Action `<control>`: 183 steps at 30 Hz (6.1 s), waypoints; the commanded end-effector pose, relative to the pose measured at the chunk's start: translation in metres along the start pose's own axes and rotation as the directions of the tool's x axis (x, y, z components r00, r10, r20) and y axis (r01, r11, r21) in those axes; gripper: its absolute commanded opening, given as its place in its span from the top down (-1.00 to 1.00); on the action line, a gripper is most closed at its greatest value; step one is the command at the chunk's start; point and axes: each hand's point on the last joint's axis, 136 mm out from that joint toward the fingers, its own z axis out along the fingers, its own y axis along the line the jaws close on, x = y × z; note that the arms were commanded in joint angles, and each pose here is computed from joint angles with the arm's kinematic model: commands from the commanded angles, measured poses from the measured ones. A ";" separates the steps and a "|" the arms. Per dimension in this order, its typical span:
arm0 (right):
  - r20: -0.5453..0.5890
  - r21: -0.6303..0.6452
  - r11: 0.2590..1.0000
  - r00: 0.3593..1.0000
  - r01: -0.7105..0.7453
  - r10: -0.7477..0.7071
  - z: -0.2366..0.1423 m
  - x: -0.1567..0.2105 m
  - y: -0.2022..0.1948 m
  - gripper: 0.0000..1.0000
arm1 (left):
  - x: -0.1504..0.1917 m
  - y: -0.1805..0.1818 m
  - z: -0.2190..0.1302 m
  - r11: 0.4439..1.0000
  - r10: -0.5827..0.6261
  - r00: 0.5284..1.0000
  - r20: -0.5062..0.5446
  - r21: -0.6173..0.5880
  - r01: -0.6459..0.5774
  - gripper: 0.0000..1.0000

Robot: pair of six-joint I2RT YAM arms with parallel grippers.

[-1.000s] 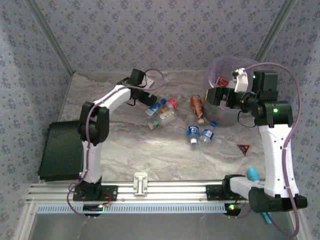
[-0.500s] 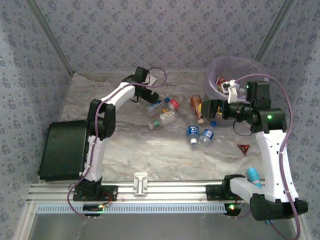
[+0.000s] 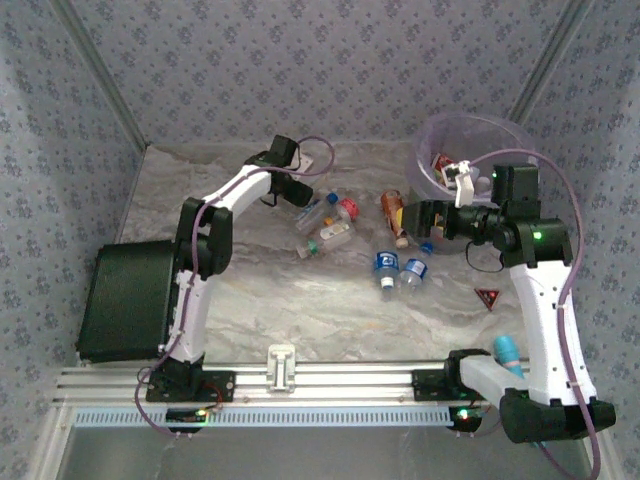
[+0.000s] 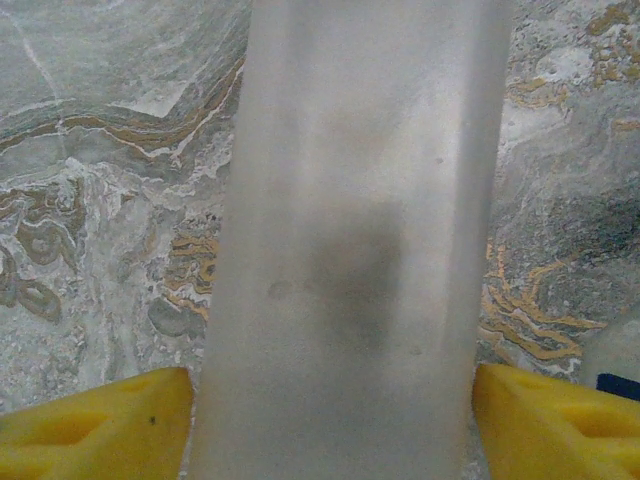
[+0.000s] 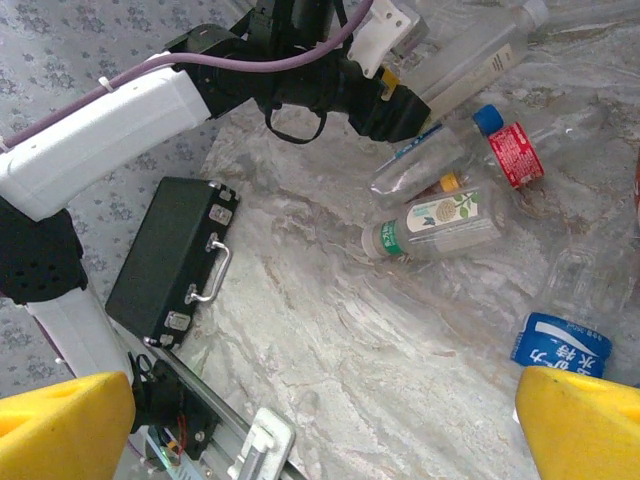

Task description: Put the plastic bottles in the bin

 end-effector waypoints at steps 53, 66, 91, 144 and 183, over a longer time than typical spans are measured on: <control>0.021 0.129 0.916 0.924 -0.381 0.381 0.217 -0.032 -0.041 -0.99 | 0.033 -0.135 -0.249 0.896 -0.410 0.653 0.637 0.416 0.156 -0.17; 0.059 -0.011 0.896 0.895 -0.443 0.443 0.235 -0.052 -0.045 -0.44 | 0.032 -0.147 -0.248 0.893 -0.405 0.653 0.640 0.431 0.131 -0.17; 0.346 0.139 0.990 0.938 -0.029 -0.020 0.052 -0.184 -0.023 0.09 | 0.061 -0.143 -0.264 0.886 -0.434 0.660 0.613 0.424 0.188 -1.00; 0.185 0.769 0.567 0.951 -0.296 0.246 0.013 -0.052 -0.285 -0.24 | 0.087 -0.128 -0.239 0.901 -0.425 0.701 0.572 0.345 0.265 -1.00; 0.196 0.121 0.976 0.969 -0.178 0.152 -0.009 -0.064 -0.061 -0.58 | 0.069 -0.093 -0.120 0.898 -0.419 0.884 0.206 0.238 0.370 -0.91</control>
